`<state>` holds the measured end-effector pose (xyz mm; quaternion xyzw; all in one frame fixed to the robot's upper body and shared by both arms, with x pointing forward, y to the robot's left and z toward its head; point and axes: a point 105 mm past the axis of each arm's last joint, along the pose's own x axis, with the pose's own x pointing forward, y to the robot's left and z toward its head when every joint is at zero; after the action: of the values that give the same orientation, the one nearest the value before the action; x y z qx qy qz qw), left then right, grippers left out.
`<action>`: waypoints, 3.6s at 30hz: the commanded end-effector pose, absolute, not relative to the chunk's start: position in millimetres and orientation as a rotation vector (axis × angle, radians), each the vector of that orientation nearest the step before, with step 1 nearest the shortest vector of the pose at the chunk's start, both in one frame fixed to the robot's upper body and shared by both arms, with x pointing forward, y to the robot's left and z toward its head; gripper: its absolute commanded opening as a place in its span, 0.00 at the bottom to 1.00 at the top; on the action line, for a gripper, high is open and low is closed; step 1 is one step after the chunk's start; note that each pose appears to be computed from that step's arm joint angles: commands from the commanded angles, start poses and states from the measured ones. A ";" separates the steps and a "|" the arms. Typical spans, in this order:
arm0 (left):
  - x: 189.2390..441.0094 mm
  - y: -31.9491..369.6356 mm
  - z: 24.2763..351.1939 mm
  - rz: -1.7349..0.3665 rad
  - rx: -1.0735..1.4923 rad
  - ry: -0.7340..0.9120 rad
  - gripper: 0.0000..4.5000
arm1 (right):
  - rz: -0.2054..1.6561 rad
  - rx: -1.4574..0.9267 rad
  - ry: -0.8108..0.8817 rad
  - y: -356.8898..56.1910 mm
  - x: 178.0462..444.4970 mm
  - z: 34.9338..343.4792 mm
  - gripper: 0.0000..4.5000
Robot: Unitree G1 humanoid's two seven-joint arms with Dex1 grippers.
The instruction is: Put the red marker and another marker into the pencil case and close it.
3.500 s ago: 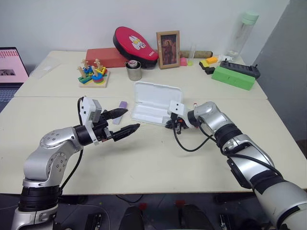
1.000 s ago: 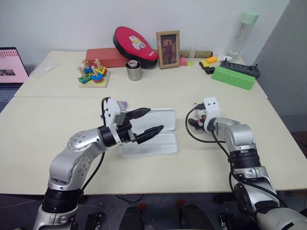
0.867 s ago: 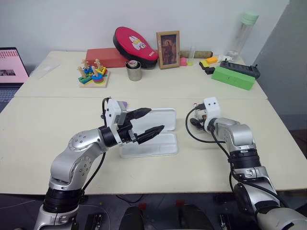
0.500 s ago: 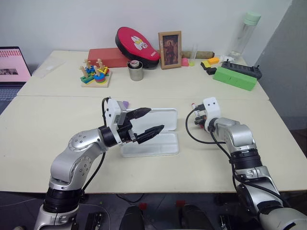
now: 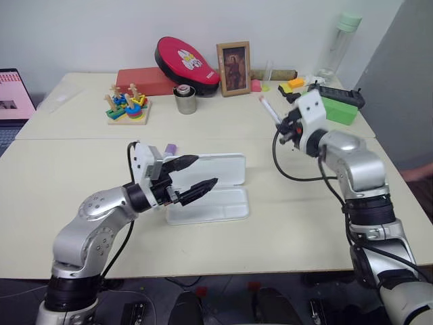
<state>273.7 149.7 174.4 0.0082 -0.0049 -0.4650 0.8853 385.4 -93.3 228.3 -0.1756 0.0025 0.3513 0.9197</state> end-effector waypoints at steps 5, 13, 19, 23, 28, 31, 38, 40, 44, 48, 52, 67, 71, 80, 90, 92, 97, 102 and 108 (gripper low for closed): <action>242.2 212.5 161.9 -0.807 0.109 0.125 1.00 | 1.300 -0.610 0.049 -19.2 313.3 191.5 0.06; 225.8 246.8 164.4 -0.678 0.123 0.155 1.00 | 1.402 -0.839 0.094 16.3 308.1 146.2 0.06; 220.7 247.7 160.5 -0.660 0.124 0.174 1.00 | 1.384 -0.874 0.109 24.0 324.3 132.1 0.06; 221.1 244.2 161.9 -0.661 0.118 0.166 1.00 | 1.374 -0.863 0.111 23.7 331.0 130.6 0.06; 225.6 239.5 163.4 -0.669 0.118 0.156 1.00 | 1.381 -0.852 0.115 23.3 332.1 128.8 0.06; 228.3 239.2 165.3 -0.669 0.119 0.149 1.00 | 1.393 -0.831 0.102 24.2 329.7 134.3 0.31; 247.6 246.0 175.1 -0.594 0.091 0.099 1.00 | 1.389 -0.798 0.080 21.3 329.9 150.9 0.68; 262.9 249.4 174.9 -0.521 0.112 0.096 1.00 | 1.402 -0.770 0.065 19.7 327.3 162.5 0.77; 289.1 245.0 175.8 -0.450 0.089 0.081 1.00 | 1.433 -0.637 0.003 19.4 323.6 198.9 0.96; 312.9 240.7 187.3 -0.395 0.013 0.024 1.00 | 1.416 -0.516 -0.064 11.7 331.0 243.3 0.99; 336.2 248.0 187.8 -0.299 0.000 0.041 1.00 | 1.305 -0.508 -0.086 5.0 352.3 261.9 0.99; 391.9 235.0 139.5 -0.292 0.045 0.305 1.00 | 1.161 -0.491 -0.043 4.1 380.9 270.1 0.99; 395.1 227.6 125.8 -0.331 0.096 0.356 1.00 | 1.162 -0.493 -0.043 2.3 379.7 269.7 0.99; 399.6 220.5 104.5 -0.354 0.174 0.421 1.00 | 1.184 -0.495 -0.048 1.8 373.6 269.9 0.99; 400.9 218.9 103.0 -0.359 0.169 0.413 0.63 | 1.201 -0.491 -0.051 0.6 370.3 270.5 1.00; 400.8 218.9 103.0 -0.360 0.169 0.412 0.54 | 1.207 -0.488 -0.052 0.9 369.1 270.7 1.00; 401.2 220.1 103.0 -0.352 0.172 0.407 0.33 | 1.219 -0.483 -0.053 1.6 366.5 270.5 1.00; 402.0 224.5 106.0 -0.334 0.172 0.393 0.27 | 1.227 -0.483 -0.051 1.8 364.8 269.6 1.00; 409.7 242.9 152.0 -0.243 0.186 0.203 0.27 | 1.254 -0.456 -0.074 -0.6 359.4 272.9 1.00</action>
<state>403.1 229.5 111.6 0.0860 0.1731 -0.1528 0.9692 368.1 1.5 255.7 -0.2209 0.0011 0.5688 0.7923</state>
